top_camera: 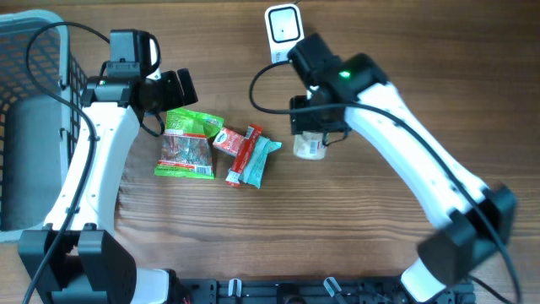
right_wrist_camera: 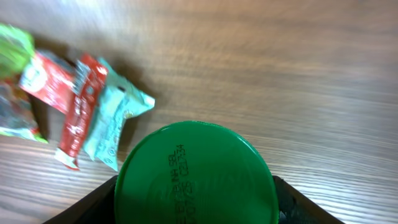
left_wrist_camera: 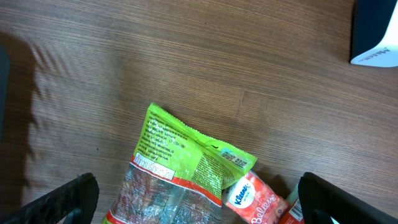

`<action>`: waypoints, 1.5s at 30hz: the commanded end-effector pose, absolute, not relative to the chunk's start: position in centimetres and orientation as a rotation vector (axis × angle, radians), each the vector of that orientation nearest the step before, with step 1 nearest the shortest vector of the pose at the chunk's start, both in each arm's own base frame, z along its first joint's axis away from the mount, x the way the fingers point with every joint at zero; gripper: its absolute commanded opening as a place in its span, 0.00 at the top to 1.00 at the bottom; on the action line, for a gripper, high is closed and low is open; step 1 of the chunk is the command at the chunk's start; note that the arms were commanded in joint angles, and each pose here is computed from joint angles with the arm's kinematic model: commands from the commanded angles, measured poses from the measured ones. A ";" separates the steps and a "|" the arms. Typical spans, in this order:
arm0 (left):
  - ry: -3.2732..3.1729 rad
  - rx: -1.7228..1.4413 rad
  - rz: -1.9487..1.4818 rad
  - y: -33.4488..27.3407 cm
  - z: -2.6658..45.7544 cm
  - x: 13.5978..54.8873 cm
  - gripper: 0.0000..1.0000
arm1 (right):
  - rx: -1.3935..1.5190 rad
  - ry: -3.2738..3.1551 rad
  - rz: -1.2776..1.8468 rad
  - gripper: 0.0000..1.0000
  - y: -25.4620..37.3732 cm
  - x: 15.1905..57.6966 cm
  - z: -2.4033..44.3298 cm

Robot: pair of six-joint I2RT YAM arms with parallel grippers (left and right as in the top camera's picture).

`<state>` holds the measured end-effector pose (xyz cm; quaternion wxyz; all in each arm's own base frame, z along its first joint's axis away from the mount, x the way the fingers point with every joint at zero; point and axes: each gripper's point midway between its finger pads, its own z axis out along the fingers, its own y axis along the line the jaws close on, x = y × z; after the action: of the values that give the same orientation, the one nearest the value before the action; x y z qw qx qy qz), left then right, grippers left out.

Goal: Scan the item barcode
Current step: 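Lower the right gripper and grasp the jar by its green lid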

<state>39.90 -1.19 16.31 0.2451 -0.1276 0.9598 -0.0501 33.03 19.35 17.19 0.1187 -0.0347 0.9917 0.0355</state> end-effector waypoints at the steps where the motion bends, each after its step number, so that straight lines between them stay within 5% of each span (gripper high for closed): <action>1: 2.631 -0.338 -0.121 -1.0 15.8 39.9 0.00 | 0.050 2.756 -0.006 0.44 16.6 33.2 20.5; 6: 2.631 -0.338 -0.121 -1.0 15.8 39.9 0.00 | 0.053 2.656 0.026 0.45 16.5 32.8 20.6; 20: 2.631 -0.338 -0.122 -1.0 15.8 39.9 0.00 | 0.008 2.380 -0.121 0.46 15.8 33.9 10.9; 35: 2.631 -0.338 -0.121 -1.0 15.8 39.9 0.00 | -0.016 2.398 -0.094 0.44 16.0 33.4 9.4; 45: 2.631 -0.338 -0.121 -1.0 15.8 39.9 0.00 | -0.048 2.443 -0.039 0.25 16.7 32.8 8.8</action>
<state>39.90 -1.19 16.31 0.2451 -0.1276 0.9598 -0.0501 32.97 15.95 8.32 0.3419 -0.0115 0.9389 -0.0375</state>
